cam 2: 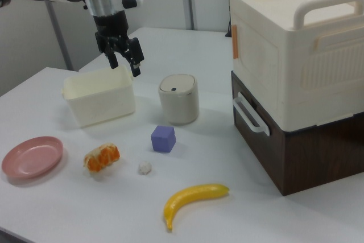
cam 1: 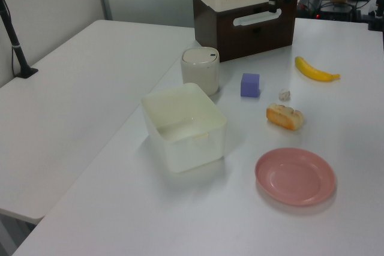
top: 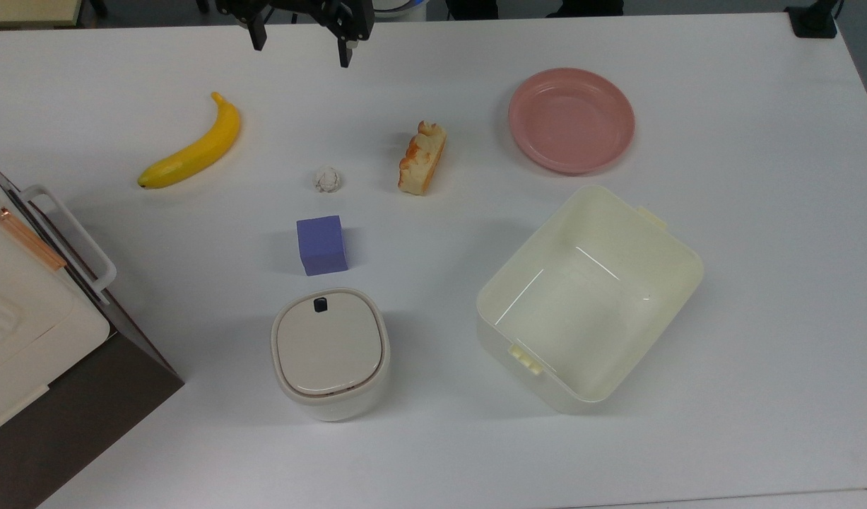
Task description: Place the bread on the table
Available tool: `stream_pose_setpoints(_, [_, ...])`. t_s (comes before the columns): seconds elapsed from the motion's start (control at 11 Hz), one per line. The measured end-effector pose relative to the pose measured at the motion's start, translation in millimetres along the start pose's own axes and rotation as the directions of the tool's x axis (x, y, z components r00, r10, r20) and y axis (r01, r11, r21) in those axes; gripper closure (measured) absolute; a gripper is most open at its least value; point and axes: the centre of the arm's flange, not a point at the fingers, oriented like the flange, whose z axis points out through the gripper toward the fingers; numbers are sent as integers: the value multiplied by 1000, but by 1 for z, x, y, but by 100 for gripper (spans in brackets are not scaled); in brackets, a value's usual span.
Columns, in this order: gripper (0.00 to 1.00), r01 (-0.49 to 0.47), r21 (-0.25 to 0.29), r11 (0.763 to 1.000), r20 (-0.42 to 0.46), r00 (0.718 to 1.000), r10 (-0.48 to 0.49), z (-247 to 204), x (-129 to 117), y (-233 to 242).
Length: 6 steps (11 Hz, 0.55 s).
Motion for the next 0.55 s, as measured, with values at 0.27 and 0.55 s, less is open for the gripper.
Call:
stream_pose_setpoints(0.27, [0,7,-1,1000,5,1000,-7,2,0,-1])
stream_pose_setpoints(0.55, [0,9,2,1000,6,1000,-9,1,-2,1])
